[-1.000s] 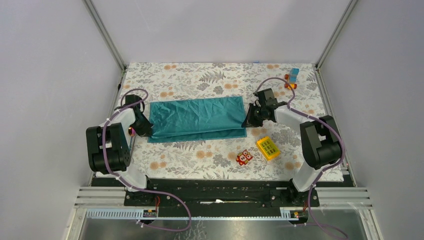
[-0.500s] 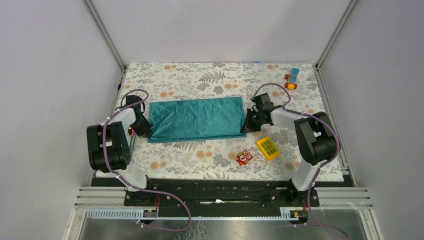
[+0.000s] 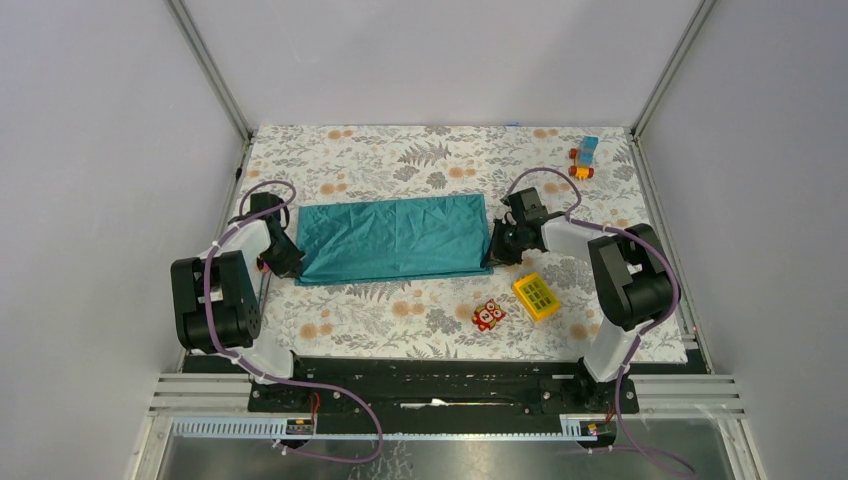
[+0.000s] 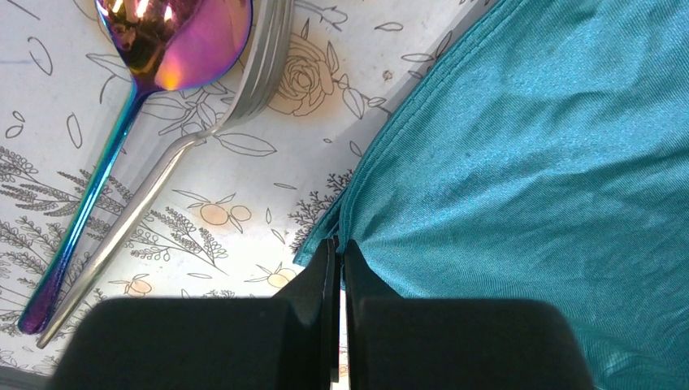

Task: Fold the napkin into a case and place the utensils inside
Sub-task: Fold and flatten the napkin at the center of the board.

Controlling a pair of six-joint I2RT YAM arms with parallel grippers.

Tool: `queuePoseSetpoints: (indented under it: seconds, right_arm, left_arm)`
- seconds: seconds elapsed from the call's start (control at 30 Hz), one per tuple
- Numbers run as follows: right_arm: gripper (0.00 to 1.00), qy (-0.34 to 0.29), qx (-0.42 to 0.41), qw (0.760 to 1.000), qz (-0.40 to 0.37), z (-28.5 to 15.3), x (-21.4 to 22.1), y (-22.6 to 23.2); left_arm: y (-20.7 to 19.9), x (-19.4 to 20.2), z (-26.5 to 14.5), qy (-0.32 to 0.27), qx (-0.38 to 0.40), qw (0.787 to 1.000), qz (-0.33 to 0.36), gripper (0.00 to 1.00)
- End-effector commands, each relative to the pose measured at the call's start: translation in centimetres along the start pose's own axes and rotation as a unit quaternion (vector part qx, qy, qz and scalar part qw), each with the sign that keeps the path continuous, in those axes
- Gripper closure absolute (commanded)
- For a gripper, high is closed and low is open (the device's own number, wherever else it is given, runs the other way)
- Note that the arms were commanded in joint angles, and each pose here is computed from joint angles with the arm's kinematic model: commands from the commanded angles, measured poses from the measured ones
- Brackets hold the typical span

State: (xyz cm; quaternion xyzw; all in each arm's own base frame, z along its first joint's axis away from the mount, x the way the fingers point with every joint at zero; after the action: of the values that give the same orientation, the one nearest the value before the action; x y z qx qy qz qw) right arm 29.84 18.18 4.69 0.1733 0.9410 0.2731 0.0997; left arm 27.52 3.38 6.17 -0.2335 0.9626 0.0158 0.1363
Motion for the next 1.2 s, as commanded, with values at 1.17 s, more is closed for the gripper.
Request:
queuePoseSetpoints:
  seconds: [1.17]
  right_arm:
    - [0.96,0.007,-0.001,1.000,-0.010,0.44,0.36,-0.13]
  left_arm:
    - [1.58,0.46,0.08,0.003,-0.049,0.999,-0.015,0.82]
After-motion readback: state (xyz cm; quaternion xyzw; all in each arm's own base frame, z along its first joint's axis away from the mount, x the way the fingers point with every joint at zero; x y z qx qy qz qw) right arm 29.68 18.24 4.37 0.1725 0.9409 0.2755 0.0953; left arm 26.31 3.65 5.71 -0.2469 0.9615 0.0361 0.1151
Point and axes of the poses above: each gripper's point midway between its finger pads, its own z axis out along the fingers, its own y axis along the line the jaws close on, x = y × z, the point moved 4 cm from there along -z, back along the fingers, and after that the axes turned 15 degrees about z, right-handed, at the moved point
